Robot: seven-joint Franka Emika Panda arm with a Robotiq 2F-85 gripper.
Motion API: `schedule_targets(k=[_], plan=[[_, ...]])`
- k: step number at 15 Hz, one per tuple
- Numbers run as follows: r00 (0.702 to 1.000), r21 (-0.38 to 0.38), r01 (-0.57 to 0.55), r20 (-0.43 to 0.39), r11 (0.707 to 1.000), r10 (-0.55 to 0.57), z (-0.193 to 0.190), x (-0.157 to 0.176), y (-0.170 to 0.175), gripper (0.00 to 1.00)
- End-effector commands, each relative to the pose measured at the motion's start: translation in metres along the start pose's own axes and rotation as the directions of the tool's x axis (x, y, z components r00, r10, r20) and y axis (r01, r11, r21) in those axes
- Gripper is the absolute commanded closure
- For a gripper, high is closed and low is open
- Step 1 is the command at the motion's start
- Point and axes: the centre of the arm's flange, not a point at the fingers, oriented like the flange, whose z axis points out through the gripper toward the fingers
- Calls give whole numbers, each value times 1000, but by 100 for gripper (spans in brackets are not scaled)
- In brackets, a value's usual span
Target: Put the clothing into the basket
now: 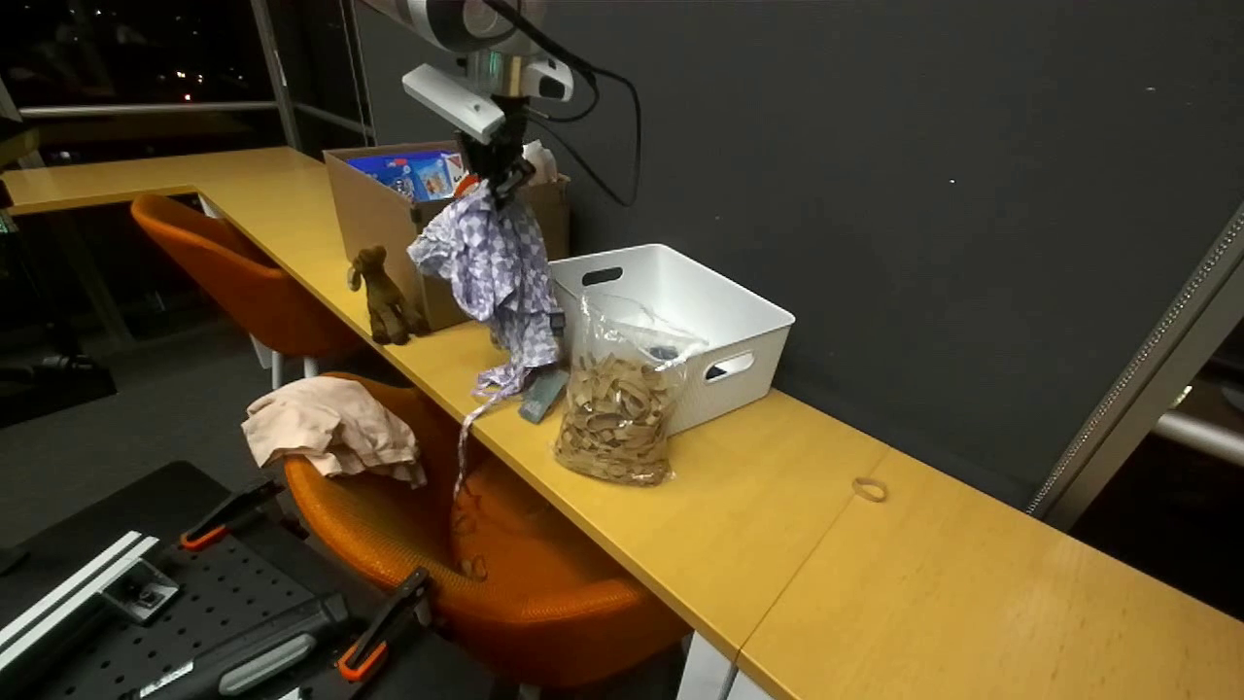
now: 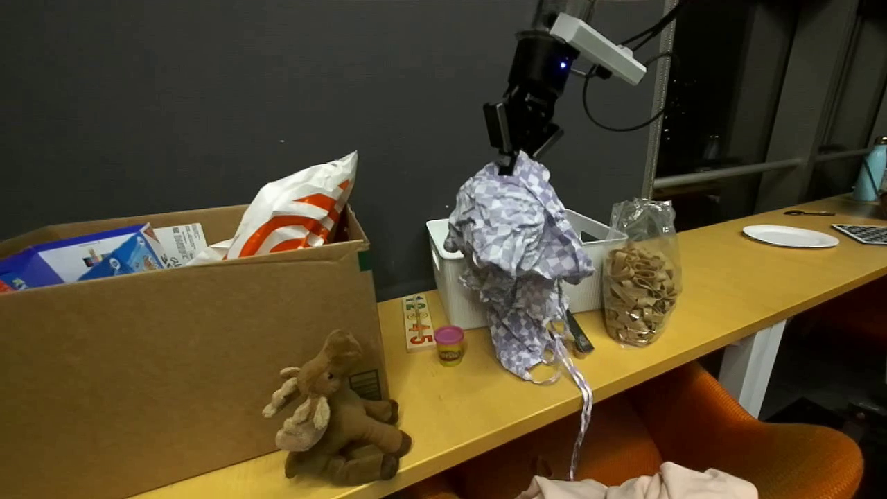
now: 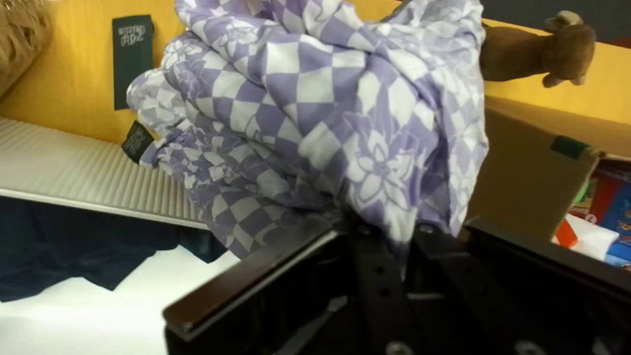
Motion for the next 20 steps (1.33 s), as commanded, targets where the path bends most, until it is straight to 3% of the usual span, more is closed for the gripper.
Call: schedule_targets(k=[1, 3, 7, 10, 14, 16, 19, 20], plan=[[998, -26, 71, 1, 997, -71, 1, 37, -72, 97], [994, -47, 105, -24, 993, -106, -6, 50, -99, 97], [987, -81, 67, -144, 994, -78, -64, 83, -69, 97], [973, -104, -7, -229, 995, -17, -117, 95, -15, 97], [944, -162, -129, -323, 978, 71, -173, 105, 92, 97], [913, -245, -173, -403, 954, 62, -190, 109, 129, 97], [897, -353, -203, -442, 914, 28, -192, 114, 155, 97], [897, -371, -201, -441, 907, 18, -181, 117, 159, 65]])
